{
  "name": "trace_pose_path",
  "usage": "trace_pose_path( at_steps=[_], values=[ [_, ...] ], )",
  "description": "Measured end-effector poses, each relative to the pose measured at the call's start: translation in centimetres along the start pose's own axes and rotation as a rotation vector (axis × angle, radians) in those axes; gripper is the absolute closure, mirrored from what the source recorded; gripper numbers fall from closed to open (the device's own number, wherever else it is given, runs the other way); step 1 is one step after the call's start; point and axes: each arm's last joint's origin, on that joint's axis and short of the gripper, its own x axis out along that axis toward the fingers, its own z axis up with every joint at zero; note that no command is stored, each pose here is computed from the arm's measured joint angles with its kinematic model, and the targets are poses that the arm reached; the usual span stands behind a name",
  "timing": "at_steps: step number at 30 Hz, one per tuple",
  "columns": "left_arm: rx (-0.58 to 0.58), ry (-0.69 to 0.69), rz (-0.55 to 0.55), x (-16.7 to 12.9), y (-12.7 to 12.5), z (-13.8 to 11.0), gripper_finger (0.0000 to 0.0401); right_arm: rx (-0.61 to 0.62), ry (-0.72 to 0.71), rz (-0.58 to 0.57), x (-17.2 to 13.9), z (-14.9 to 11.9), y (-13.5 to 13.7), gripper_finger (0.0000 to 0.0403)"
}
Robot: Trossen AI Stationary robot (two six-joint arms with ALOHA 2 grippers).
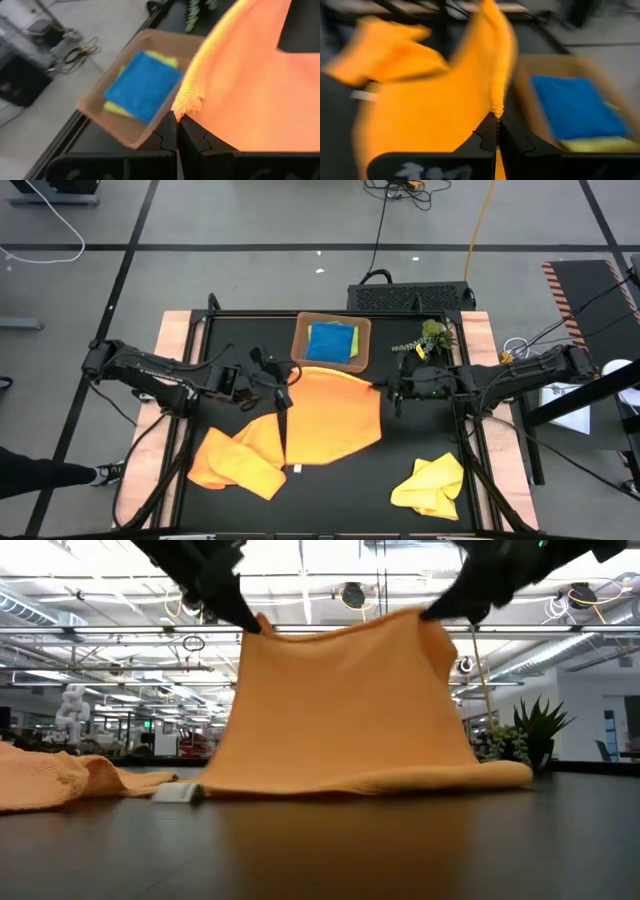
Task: Fold microfiber towels
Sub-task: Fold the orange microfiber towel
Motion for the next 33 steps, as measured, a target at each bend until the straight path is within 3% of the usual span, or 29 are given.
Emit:
trace_pose_path(
  at_steps=[4,8,11,14,17,21,27,33],
  values=[
    [-0.027,-0.085,-0.152,-1.9,-1.1,0.8,0.04,0.103,-0.083,0.367,-1.0,1.2,1.4,0.0403],
    [-0.057,-0.213,-0.356,-5.0,-2.6,1.7,0.0399,0.132,-0.224,0.767,-2.5,2.9,3.6,0.0403],
    [-0.098,-0.333,-0.487,-7.8,-3.6,2.5,0.04,0.153,-0.349,0.94,-3.9,4.2,4.9,0.0403],
    [-0.146,-0.466,-0.604,-10.8,-4.1,3.2,0.0399,0.179,-0.446,1.029,-5.1,4.9,5.8,0.0403],
    [-0.16,-0.561,-0.667,-13.0,-4.5,3.5,0.04,0.205,-0.505,1.048,-5.7,5.3,6.2,0.0403],
    [-0.188,-0.572,-0.625,-13.9,-4.4,3.3,0.0399,0.249,-0.483,0.989,-5.4,5.2,6.1,0.0403],
    [-0.219,-0.404,-0.471,-11.3,-3.4,2.5,0.0399,0.289,-0.353,0.824,-3.8,4.3,4.9,0.0403],
    [-0.172,-0.152,-0.267,-6.9,-1.7,0.7,0.0399,0.229,-0.214,0.499,-2.0,2.7,3.0,0.0403]
  ],
)
